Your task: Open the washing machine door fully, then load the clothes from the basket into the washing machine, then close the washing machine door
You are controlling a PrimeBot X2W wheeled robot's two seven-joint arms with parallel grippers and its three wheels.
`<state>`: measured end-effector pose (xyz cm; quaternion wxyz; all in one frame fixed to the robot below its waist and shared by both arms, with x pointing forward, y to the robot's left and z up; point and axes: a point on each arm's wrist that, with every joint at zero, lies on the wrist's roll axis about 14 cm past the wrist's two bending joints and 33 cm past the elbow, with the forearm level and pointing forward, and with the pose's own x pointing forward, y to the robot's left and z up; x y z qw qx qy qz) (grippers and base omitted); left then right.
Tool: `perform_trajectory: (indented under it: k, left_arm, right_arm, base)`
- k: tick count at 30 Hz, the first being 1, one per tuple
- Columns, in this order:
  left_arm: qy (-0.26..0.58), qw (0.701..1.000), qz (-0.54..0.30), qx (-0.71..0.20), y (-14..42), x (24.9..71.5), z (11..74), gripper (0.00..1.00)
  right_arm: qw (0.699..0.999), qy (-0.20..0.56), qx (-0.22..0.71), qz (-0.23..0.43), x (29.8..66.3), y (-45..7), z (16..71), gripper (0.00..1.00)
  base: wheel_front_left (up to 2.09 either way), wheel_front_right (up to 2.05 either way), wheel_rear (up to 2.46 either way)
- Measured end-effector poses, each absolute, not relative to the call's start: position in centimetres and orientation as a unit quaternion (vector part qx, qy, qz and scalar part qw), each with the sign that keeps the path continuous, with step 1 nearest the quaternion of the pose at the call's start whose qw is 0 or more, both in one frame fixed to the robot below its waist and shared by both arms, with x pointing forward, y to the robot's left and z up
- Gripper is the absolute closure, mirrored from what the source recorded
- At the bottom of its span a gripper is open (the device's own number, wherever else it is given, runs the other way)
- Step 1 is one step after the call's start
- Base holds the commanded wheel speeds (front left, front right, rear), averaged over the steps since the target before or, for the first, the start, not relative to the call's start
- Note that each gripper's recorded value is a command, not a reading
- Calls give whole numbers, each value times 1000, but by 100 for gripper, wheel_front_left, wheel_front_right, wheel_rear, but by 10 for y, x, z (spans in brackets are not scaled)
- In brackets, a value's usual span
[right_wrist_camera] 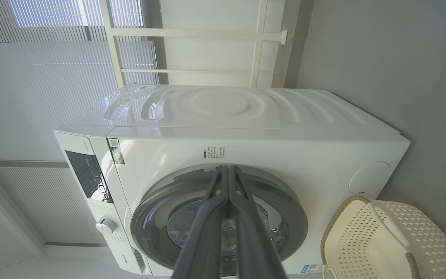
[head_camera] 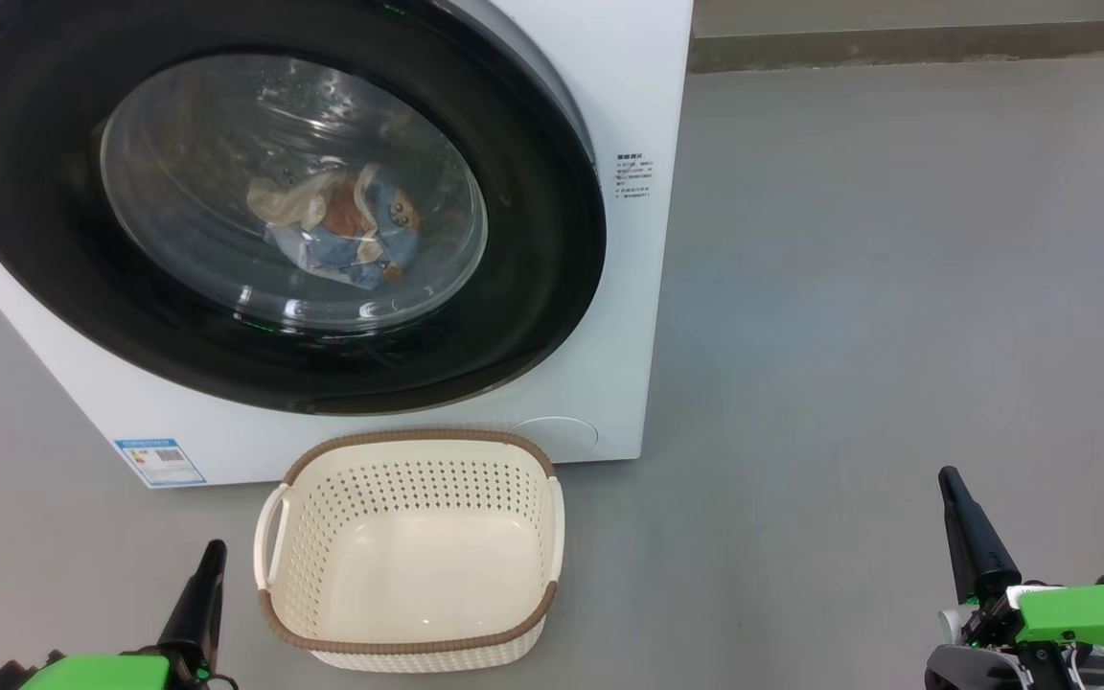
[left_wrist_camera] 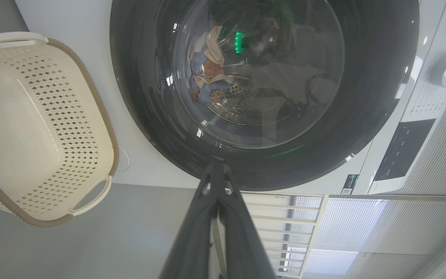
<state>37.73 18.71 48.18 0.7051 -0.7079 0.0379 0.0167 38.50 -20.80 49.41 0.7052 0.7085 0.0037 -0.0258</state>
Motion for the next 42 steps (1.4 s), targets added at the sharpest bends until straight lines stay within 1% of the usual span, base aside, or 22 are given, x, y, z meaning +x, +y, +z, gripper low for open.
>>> perform_trajectory:
  k: [42]
  left_arm:
    - [37,704,18,-709,187,377,482,100]
  right_arm:
    - [705,4,708,-26,385,-208,494,100]
  base:
    - [0,0,0]
